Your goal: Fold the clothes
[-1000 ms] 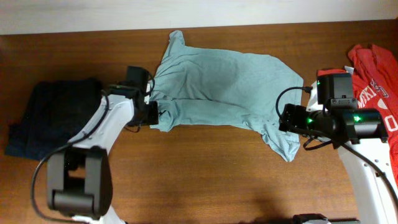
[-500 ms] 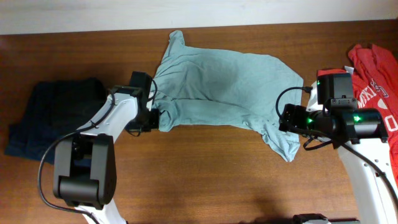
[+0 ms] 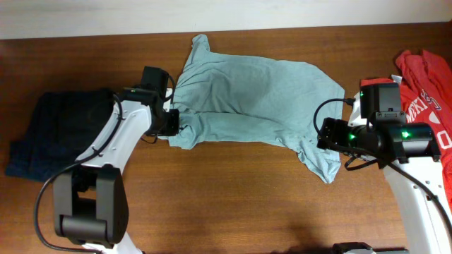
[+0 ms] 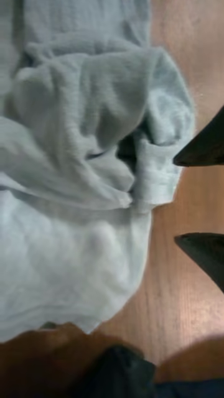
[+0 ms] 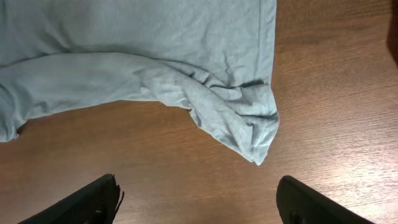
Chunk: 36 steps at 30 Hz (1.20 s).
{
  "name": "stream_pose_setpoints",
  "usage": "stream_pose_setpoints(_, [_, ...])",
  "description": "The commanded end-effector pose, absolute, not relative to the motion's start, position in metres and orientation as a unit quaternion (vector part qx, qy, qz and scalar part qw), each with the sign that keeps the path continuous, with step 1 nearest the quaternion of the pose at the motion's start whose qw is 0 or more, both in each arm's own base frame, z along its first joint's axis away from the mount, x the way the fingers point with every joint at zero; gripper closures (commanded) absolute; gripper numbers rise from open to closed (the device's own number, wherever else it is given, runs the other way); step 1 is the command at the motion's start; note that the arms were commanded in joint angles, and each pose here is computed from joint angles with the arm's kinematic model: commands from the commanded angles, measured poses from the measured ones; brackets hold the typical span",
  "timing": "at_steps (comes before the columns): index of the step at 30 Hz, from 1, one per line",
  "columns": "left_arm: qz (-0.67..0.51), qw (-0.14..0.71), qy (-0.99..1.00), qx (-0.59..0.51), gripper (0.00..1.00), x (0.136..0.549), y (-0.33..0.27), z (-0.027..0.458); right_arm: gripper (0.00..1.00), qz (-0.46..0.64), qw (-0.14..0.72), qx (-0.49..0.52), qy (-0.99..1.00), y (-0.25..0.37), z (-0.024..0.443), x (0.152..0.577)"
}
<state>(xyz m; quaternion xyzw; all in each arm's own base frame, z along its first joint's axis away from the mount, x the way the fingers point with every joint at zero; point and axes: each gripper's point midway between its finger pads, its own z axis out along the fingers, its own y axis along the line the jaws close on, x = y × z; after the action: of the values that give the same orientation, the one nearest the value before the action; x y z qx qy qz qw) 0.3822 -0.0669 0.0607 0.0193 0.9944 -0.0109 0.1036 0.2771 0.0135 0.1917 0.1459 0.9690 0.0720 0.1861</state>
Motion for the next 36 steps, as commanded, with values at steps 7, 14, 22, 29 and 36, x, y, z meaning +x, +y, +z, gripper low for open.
stream_pose_setpoints(7, [-0.017, 0.051, 0.998, 0.037, 0.63, 0.372, -0.071, 0.013, 0.14, 0.064, 0.186, 0.146, 0.970, 0.012, 0.191, 0.276])
stream_pose_setpoints(14, [-0.052, 0.019, 0.997, 0.055, 0.81, 0.363, -0.083, -0.004, 0.14, 0.064, 0.185, 0.146, 0.970, 0.012, 0.191, 0.276])
stream_pose_setpoints(22, [-0.053, 0.030, 0.997, 0.055, 1.00, 0.367, -0.084, 0.023, 0.14, 0.062, 0.187, 0.143, 0.970, 0.011, 0.192, 0.276])
stream_pose_setpoints(29, [-0.049, -0.002, 0.999, -0.006, 0.99, 0.331, -0.077, 0.127, 0.13, 0.031, 0.192, 0.149, 0.970, 0.000, 0.191, 0.276])
stream_pose_setpoints(36, [-0.050, -0.044, 0.997, -0.050, 1.00, 0.286, -0.072, 0.167, 0.11, 0.024, 0.189, 0.159, 0.969, -0.004, 0.188, 0.279])
